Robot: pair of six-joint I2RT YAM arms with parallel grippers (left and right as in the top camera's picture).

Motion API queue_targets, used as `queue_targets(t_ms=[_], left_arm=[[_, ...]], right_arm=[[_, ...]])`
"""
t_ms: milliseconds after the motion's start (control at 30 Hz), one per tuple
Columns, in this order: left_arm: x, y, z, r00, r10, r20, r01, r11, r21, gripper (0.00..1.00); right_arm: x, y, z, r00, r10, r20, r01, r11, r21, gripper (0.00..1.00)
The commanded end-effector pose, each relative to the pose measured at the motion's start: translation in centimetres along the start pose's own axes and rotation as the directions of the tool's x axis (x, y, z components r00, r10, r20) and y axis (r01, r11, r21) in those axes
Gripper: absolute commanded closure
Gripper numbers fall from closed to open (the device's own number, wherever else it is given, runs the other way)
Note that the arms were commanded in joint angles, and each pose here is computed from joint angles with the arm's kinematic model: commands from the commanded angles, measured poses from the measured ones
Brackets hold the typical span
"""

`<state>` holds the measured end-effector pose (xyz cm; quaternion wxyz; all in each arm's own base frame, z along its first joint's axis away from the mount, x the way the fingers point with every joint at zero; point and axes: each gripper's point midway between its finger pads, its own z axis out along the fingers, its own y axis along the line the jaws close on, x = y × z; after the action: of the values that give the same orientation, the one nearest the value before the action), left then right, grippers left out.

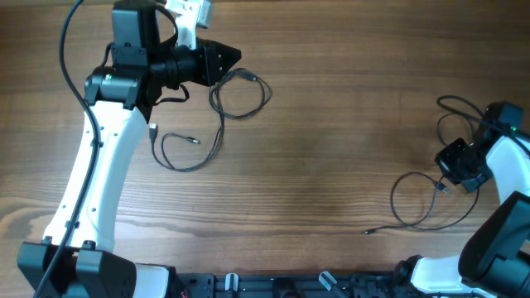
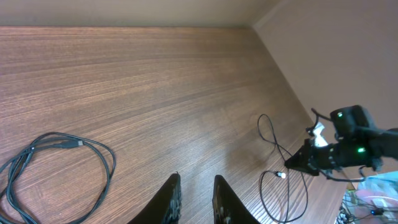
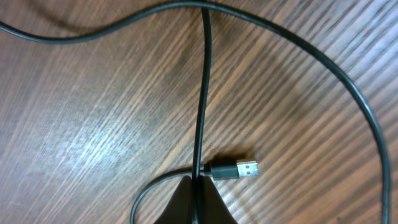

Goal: Untangle cables

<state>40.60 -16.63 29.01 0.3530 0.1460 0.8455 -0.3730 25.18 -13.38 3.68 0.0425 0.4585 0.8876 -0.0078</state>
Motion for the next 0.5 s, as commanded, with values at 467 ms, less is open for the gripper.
queue_targets(t_ms=[467], left_arm=[[-0.6, -0.9, -0.9, 0.999, 0.034, 0.018, -0.035, 0.999, 0.013, 0.82]], right_arm=[[-12.8, 2.8, -22.7, 0.862, 0.057, 0.504, -0.016, 0.996, -0.086, 0.93]])
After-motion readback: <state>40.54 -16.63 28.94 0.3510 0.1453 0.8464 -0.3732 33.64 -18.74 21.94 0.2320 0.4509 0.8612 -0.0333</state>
